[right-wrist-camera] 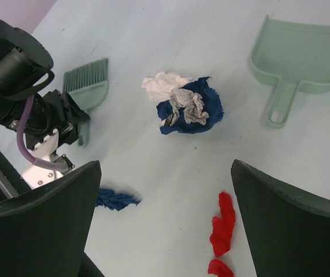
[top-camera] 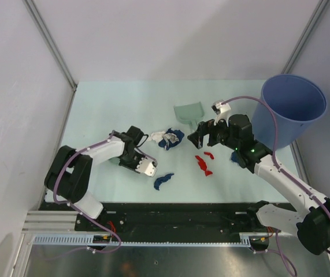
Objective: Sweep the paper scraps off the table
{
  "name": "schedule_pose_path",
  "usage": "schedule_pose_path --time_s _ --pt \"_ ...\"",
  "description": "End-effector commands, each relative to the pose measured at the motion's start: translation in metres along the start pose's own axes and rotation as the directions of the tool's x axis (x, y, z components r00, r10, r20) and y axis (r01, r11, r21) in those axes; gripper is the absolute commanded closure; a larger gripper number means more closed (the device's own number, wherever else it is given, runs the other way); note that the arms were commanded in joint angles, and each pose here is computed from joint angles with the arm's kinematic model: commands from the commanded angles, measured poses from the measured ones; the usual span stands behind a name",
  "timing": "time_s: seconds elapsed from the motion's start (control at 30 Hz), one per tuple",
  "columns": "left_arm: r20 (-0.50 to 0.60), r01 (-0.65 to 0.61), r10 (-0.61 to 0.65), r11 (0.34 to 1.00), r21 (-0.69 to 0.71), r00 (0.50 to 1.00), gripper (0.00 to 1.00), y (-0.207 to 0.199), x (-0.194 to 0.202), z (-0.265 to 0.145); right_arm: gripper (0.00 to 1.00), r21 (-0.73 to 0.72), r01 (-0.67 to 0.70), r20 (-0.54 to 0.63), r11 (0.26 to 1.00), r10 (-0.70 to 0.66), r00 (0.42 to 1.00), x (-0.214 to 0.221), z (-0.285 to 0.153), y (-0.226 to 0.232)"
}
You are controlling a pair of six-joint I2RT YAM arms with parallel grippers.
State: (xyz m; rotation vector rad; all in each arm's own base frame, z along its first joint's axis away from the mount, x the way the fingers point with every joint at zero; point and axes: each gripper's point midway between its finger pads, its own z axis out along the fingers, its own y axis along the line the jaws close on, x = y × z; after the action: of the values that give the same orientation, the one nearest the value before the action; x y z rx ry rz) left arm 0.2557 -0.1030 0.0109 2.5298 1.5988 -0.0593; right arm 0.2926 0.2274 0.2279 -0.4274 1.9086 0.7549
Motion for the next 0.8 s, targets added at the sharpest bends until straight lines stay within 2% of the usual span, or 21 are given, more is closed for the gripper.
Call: schedule_pose_path --time_s 0.0,0.03,0.07,0.1,0.17,0.23,0.27,0.33,0.4,0.47,0.6,0.77 --pt "0.037 -0.002 -0.001 0.996 0.088 0.999 0.77 -0.016 -0.005 0.026 0.0 -0.026 0.025 0.021 0.999 -0.024 0.999 -0.006 0.0 0.006" --pt "0.048 -0.005 0.001 0.996 0.089 0.999 0.83 -0.017 -0.007 0.025 0.0 -0.014 0.024 0.023 1.0 -0.024 0.999 -0.006 -0.001 0.004" --pt "0.053 -0.015 0.011 0.996 0.09 0.999 0.98 -0.019 -0.008 0.025 0.0 0.001 0.027 0.023 1.0 -0.027 0.999 -0.006 -0.001 0.001" --pt "0.062 -0.018 0.012 0.995 0.094 0.998 1.0 -0.021 -0.01 0.026 0.0 0.019 0.031 0.029 0.999 -0.032 0.999 -0.008 -0.004 -0.002" --pt "0.105 0.011 -0.019 0.997 0.074 0.994 1.0 -0.016 -0.019 0.022 0.0 0.041 0.04 0.042 0.998 -0.042 0.998 -0.011 -0.007 -0.006" --pt "0.165 0.07 -0.074 0.997 0.025 0.984 1.0 -0.002 -0.03 0.01 0.0 -0.006 0.048 0.087 0.999 -0.048 0.995 -0.021 -0.015 0.002" --pt "0.242 0.099 -0.098 0.995 0.009 0.965 1.0 0.005 -0.041 0.004 0.0 0.003 0.023 0.099 1.0 -0.024 0.995 -0.019 -0.016 -0.002" --pt "0.326 0.164 -0.142 0.986 -0.042 0.935 1.0 0.023 -0.053 -0.016 0.0 0.015 -0.037 0.219 0.999 0.032 0.975 -0.046 -0.026 -0.001" --pt "0.434 0.224 -0.164 0.97 -0.091 0.886 1.0 0.04 -0.068 -0.043 0.0 0.003 -0.075 0.262 0.997 0.072 0.962 -0.056 -0.034 0.0" --pt "0.483 0.255 -0.173 0.961 -0.11 0.859 1.0 0.048 -0.075 -0.059 0.0 -0.056 -0.063 0.317 0.996 0.077 0.945 -0.068 -0.046 0.011" --pt "0.55 0.297 -0.176 0.945 -0.139 0.816 1.0 0.058 -0.088 -0.086 0.0 -0.088 -0.05 0.337 0.995 0.077 0.938 -0.065 -0.05 0.015" --pt "0.616 0.387 -0.243 0.915 -0.11 0.749 1.0 0.069 -0.1 -0.107 0.0 -0.024 -0.107 0.296 0.994 0.109 0.949 -0.052 -0.041 0.0"
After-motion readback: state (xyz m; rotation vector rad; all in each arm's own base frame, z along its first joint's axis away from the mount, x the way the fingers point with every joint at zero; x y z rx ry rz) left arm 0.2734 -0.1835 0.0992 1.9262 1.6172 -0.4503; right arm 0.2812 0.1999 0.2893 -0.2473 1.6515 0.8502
